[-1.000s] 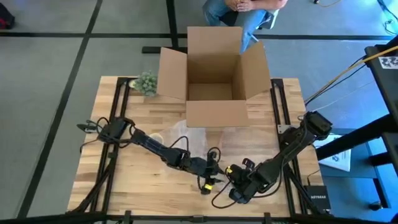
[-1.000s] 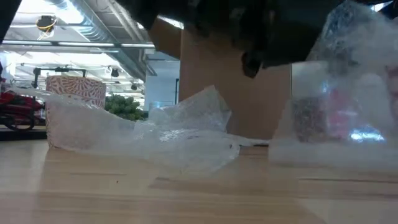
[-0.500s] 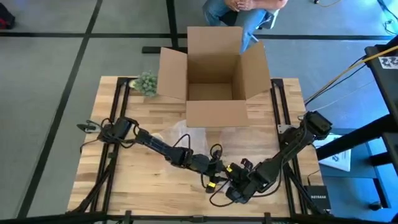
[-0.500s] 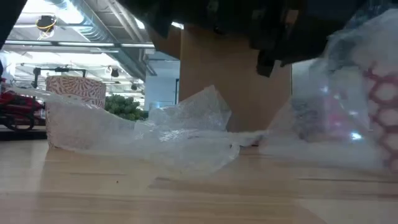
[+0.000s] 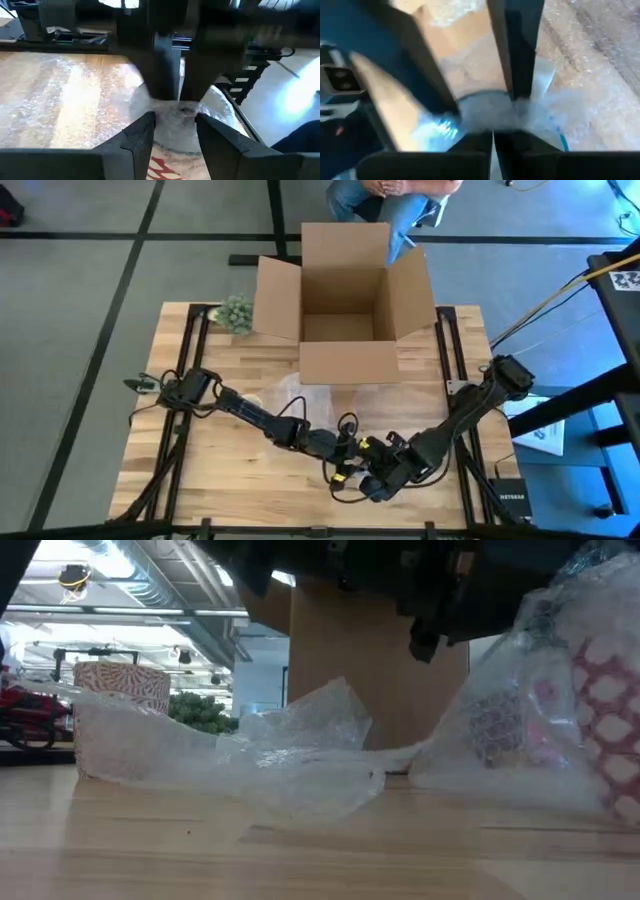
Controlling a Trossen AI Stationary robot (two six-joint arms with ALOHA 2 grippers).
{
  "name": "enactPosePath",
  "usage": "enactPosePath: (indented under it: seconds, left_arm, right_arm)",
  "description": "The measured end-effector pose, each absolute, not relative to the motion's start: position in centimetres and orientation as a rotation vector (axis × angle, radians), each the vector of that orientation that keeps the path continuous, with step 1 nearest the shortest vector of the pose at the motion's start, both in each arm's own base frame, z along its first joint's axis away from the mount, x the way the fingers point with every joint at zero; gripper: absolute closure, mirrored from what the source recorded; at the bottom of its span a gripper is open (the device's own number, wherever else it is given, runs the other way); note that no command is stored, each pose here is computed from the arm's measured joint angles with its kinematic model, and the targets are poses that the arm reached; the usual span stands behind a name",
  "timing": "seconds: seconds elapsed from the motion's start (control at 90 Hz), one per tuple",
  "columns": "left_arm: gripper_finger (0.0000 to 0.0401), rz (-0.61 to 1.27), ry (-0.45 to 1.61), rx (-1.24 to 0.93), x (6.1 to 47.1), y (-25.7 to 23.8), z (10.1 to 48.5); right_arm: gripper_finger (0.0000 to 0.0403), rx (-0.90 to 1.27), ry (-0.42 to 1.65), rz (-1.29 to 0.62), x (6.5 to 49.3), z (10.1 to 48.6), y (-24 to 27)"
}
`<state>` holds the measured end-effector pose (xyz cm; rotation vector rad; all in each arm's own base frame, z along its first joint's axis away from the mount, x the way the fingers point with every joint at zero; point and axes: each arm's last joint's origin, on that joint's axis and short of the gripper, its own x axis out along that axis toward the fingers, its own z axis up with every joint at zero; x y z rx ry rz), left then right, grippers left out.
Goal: Wrap mug
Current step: Wrap the red mug with the right bubble wrap
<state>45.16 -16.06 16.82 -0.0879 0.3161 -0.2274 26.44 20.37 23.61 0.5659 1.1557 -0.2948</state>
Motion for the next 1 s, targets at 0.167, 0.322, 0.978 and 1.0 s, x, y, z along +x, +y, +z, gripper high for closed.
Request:
enactPosePath:
  seconds: [0.167,0.322,0.978,1.0]
  left_arm:
    - [0.0267,-0.23,0.318,-0.084,45.1,-16.2,16.8]
    - [0.0267,-0.23,0.317,-0.086,45.1,-16.3,16.8]
    - [0.0267,-0.231,0.319,-0.085,45.1,-16.3,16.7]
    - [0.0267,-0.231,0.319,-0.085,45.1,-16.3,16.7]
  right_arm:
    - [0.0402,0.54,1.131,-0.27,25.9,26.8,20.5]
    - [0.0402,0.518,1.041,-0.297,26.4,27.6,20.5]
    - [0.0402,0.443,1.217,-0.357,27.3,18.3,21.6]
    - [0.0402,0.446,1.222,-0.355,27.3,18.3,21.6]
